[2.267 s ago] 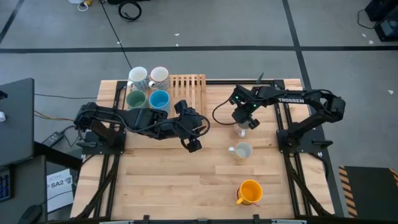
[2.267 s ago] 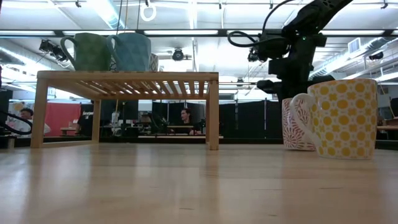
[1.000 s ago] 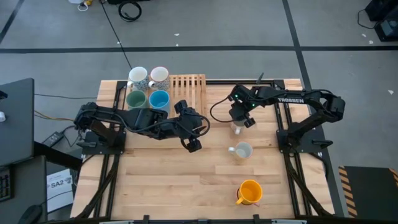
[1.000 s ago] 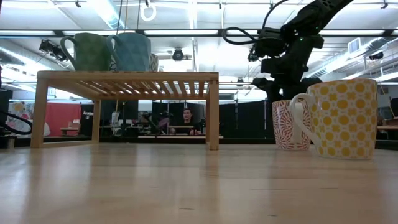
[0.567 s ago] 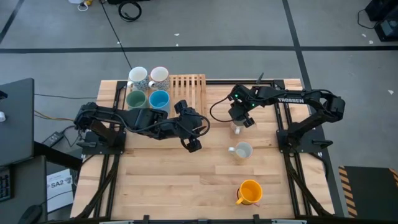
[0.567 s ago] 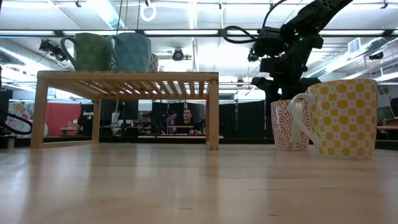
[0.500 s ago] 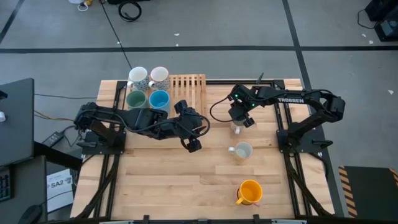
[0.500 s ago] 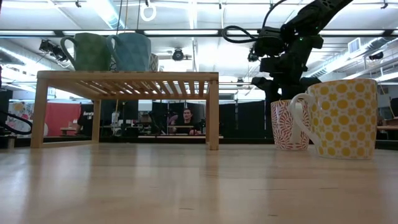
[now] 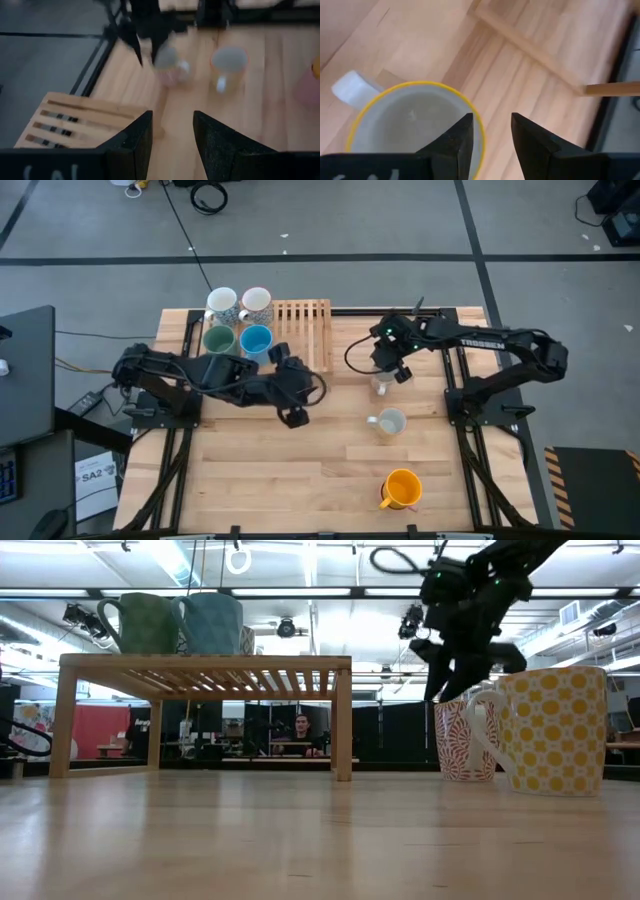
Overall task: Place coffee mugs
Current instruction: Put the white-orange patterned mug on the shelf
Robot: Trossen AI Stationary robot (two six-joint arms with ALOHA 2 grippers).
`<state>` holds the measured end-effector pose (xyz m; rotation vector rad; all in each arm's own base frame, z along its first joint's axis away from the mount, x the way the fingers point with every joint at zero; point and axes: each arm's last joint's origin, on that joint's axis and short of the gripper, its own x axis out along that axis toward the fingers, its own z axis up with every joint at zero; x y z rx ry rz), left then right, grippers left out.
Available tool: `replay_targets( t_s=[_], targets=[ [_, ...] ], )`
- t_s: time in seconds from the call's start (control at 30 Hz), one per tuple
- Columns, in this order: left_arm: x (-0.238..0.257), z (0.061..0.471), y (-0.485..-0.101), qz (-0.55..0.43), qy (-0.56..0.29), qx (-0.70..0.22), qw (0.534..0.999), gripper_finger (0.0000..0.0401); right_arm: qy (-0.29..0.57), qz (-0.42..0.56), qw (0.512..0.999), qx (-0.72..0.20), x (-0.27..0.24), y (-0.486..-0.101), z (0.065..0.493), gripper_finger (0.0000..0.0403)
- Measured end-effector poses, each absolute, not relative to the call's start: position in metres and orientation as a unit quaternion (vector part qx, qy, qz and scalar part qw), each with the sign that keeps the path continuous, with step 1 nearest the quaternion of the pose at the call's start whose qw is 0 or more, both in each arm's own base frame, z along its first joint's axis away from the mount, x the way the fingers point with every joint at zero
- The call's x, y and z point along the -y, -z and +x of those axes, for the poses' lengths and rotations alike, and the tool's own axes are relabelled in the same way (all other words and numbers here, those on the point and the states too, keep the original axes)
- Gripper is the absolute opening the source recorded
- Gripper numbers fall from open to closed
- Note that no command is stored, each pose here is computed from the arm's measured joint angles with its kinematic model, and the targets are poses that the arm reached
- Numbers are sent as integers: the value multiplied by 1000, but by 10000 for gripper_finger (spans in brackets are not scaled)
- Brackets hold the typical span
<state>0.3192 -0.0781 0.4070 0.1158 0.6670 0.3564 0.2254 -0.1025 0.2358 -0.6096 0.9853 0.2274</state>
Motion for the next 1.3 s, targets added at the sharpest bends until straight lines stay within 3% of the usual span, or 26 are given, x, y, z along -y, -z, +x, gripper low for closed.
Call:
replay_targets(
  t_s=[0.23,0.4,0.57,0.73,0.97,1.3],
  targets=[
    [100,308,-367,86,-129,-397,905,148,-68,-292,858,-416,90,-265,209,138],
    [90,304,-325,34,-77,-388,918,148,-25,-248,892,-376,79,-286,195,138],
    [77,296,-298,-9,-44,-338,940,148,31,-140,926,-348,70,-301,177,138],
    [71,280,-275,-9,-47,-284,958,148,99,47,934,-340,63,-306,161,138],
    [67,268,-258,-34,-43,-212,976,148,194,272,868,-366,61,-296,155,138],
    [67,268,-259,-37,-42,-203,978,148,327,406,725,-449,67,-266,160,138]
  ],
)
